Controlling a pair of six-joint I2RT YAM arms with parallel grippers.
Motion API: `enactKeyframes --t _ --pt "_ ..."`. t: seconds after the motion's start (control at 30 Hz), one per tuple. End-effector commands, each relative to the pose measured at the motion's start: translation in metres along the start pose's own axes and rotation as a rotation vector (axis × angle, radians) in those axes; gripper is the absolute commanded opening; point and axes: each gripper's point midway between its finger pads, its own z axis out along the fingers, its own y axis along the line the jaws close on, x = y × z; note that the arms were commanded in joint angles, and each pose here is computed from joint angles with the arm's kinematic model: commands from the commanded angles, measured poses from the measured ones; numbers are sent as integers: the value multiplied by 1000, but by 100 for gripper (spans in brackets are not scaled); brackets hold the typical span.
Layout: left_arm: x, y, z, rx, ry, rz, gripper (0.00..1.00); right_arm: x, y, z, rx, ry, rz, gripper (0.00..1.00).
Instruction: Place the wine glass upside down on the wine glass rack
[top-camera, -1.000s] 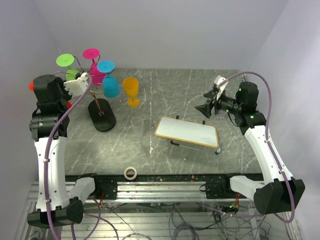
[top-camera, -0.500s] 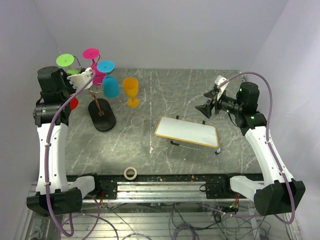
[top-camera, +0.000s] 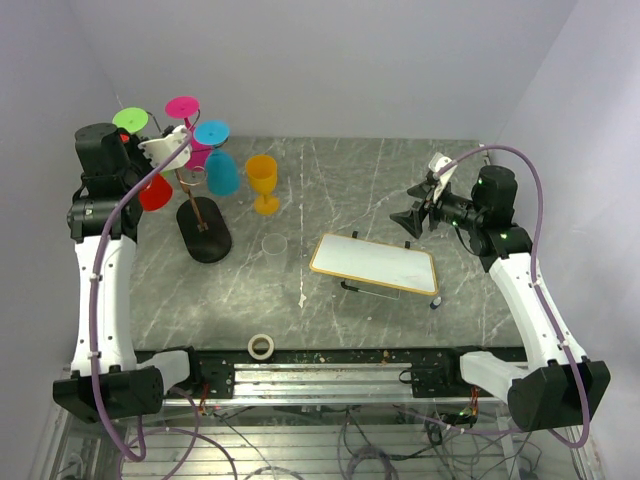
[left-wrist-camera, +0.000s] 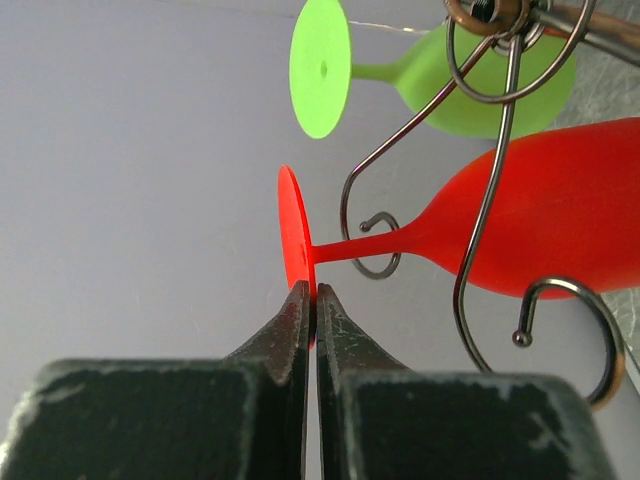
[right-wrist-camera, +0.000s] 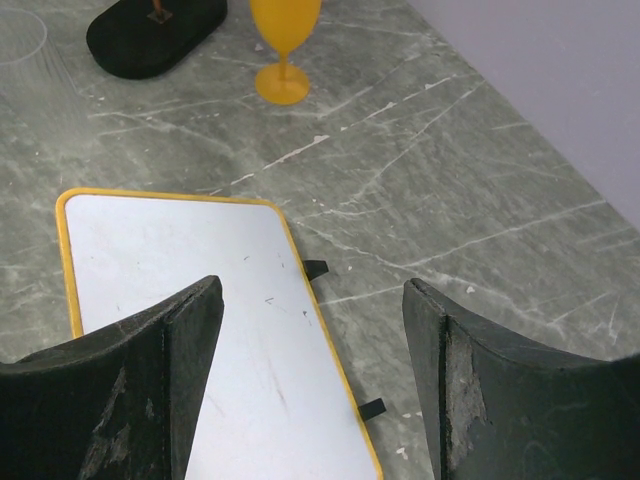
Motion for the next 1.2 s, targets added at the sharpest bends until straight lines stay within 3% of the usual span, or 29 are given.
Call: enactKeyframes --t 0.0,0.3,0.63,1.17 --pt "-15 25 3 -76 -72 -39 7 -7 0 -3 9 -30 -33 72" --pt "-20 21 15 -79 -78 -66 7 -7 -1 -3 11 -31 -34 73" --pt "1 19 31 -84 65 -60 7 -8 -1 -3 10 -34 -39 73" --pt "23 15 26 -80 193 -46 7 -5 -1 -2 4 -27 -37 73"
